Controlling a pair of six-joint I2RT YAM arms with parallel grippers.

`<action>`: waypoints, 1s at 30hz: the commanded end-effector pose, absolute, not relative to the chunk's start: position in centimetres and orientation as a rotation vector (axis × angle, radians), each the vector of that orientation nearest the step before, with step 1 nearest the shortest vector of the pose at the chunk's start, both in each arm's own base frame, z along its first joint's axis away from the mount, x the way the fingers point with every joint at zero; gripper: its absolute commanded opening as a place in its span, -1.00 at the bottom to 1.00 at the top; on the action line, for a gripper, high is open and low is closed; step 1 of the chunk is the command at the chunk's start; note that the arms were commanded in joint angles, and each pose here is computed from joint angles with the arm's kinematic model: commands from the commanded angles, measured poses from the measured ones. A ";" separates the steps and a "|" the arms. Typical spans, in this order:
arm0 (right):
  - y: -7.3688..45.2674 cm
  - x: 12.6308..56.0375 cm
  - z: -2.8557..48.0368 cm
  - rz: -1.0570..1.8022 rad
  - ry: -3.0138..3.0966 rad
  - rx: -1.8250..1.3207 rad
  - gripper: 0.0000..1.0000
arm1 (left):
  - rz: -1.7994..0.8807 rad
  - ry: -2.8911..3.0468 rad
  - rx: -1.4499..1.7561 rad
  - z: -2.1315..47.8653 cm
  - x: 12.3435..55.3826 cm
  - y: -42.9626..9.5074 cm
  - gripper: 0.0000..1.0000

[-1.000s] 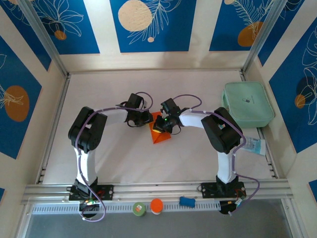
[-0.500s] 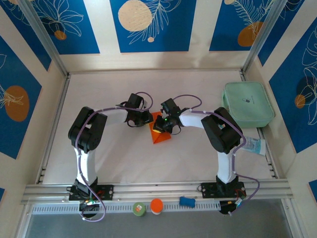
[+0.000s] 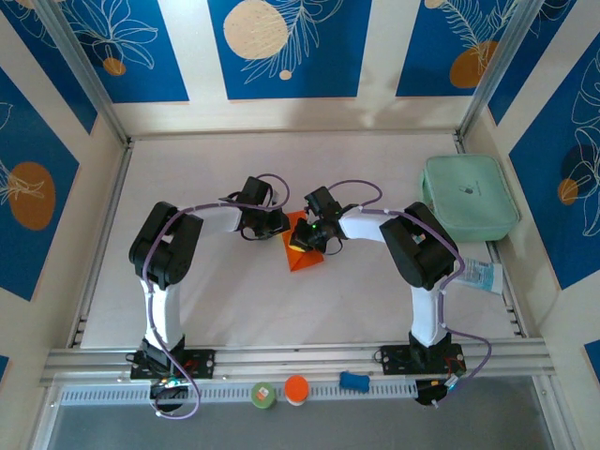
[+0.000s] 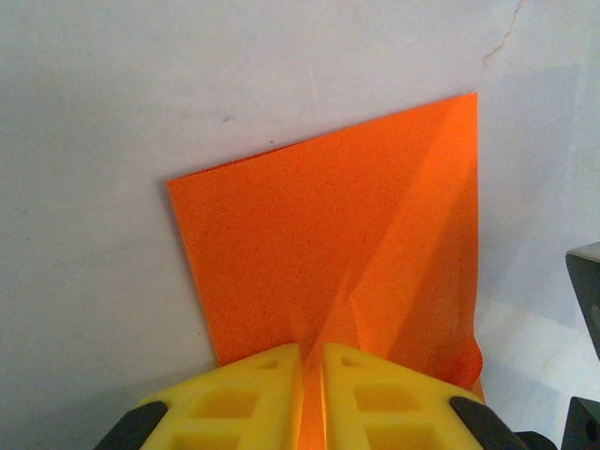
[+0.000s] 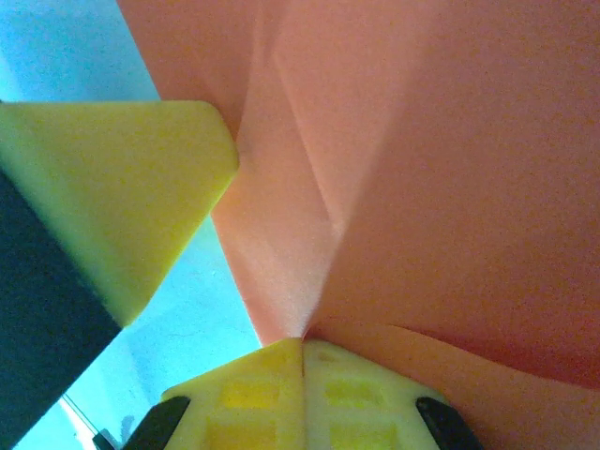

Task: Fold a paper plane with a square sheet of paper (pick it up from the middle)
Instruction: Fold the triangle a second time at the center of the table.

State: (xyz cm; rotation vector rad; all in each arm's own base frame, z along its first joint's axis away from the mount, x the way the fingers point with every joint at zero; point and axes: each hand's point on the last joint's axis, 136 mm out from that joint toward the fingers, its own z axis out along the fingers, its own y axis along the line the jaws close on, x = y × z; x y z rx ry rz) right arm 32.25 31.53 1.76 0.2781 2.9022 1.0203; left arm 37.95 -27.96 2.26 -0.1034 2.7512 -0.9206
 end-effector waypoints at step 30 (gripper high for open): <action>30.1 30.9 -1.6 0.984 3.003 0.383 -0.26 | -1.074 2.579 -0.436 8.4 36.7 -23.1 -0.38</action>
